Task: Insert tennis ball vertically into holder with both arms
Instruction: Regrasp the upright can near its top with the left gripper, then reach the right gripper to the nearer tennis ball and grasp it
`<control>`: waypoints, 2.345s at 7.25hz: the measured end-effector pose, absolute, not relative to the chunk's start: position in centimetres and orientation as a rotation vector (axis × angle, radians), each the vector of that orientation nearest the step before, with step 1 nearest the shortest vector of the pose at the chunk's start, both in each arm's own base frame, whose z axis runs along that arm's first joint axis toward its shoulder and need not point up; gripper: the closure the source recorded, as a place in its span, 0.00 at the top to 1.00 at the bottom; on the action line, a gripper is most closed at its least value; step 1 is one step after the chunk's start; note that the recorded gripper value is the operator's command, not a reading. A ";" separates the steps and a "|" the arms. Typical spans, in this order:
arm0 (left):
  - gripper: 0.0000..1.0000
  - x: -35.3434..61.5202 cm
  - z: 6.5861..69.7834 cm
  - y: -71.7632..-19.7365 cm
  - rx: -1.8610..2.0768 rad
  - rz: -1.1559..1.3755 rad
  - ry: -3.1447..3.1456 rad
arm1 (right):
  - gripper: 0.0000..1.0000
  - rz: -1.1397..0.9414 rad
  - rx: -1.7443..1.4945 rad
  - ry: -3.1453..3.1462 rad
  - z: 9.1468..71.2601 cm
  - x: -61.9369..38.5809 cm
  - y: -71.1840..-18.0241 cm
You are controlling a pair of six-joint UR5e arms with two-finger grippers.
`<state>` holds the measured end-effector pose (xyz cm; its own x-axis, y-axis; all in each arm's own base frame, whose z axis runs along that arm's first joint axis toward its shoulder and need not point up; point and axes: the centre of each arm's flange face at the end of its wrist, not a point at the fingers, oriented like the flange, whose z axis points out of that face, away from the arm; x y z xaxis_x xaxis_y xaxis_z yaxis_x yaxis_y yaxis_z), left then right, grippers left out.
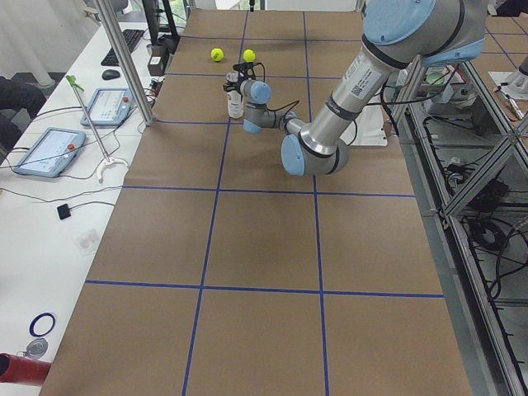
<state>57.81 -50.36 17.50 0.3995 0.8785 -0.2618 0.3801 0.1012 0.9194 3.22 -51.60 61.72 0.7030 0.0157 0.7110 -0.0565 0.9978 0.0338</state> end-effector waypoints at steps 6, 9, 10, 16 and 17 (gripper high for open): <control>0.80 55.1 16.7 -49.5 1.520 0.561 1.232 | 1.00 0.101 0.054 -0.847 55.6 -5.3 -51.8; 0.80 54.8 17.0 -49.4 1.518 0.566 1.235 | 1.00 0.165 0.091 -0.806 53.6 -18.0 -50.0; 0.80 54.8 17.1 -49.4 1.518 0.567 1.235 | 1.00 0.157 0.101 -0.799 54.2 -19.7 -49.6; 0.81 54.7 17.1 -49.3 1.521 0.566 1.238 | 1.00 0.131 0.156 -0.741 55.9 -23.6 -50.8; 0.81 54.6 17.1 -49.2 1.522 0.565 1.239 | 0.98 0.130 0.163 -0.732 56.2 -23.8 -50.8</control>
<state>54.63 -49.22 17.09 0.3537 0.9038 -0.2409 0.4110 0.0812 0.9080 -23.82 -50.80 56.23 0.7370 0.0606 0.6731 -0.1742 0.9794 0.1025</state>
